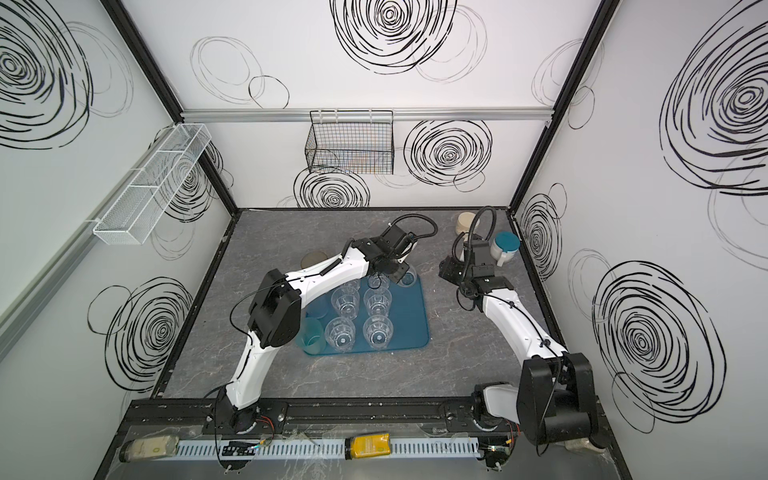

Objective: Place the glasses into the tray

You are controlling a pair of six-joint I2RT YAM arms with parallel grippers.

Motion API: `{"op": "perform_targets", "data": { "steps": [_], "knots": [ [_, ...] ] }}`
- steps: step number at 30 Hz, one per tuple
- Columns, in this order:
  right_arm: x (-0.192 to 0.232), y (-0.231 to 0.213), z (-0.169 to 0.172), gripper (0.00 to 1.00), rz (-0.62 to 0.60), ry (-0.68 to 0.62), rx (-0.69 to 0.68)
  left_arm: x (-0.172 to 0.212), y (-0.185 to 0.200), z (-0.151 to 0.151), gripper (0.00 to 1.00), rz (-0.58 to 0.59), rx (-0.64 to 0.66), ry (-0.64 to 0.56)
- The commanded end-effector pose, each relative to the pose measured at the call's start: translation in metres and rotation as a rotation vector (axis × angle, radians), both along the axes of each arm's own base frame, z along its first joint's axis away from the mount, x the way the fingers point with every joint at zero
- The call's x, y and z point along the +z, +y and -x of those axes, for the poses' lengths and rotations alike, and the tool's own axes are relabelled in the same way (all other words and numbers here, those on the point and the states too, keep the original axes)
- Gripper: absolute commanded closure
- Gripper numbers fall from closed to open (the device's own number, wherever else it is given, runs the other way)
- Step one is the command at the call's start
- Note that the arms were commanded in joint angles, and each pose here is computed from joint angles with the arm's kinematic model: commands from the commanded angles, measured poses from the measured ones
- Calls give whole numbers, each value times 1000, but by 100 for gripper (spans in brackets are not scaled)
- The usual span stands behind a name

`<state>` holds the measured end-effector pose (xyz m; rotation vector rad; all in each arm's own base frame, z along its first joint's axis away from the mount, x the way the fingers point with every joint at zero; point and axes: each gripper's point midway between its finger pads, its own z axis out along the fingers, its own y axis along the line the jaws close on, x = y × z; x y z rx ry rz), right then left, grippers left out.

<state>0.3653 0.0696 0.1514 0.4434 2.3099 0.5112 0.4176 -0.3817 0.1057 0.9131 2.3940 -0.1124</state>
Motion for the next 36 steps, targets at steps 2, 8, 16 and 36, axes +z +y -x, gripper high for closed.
{"op": "perform_targets", "data": {
  "steps": [2, 8, 16, 36],
  "knots": [
    [-1, 6, -3, 49, -7, -3, 6, 2, -2, -8, 86, 3, -14, -12],
    [-5, 7, -1, 49, -6, -2, 6, 15, -2, -8, 87, -3, -32, -6],
    [-8, 9, -2, 49, -11, 5, 5, 22, -2, 4, 92, 3, -62, 34],
    [-16, 11, -4, 49, 2, 35, 27, 41, -17, -19, 65, 92, -37, -17]
  ]
}}
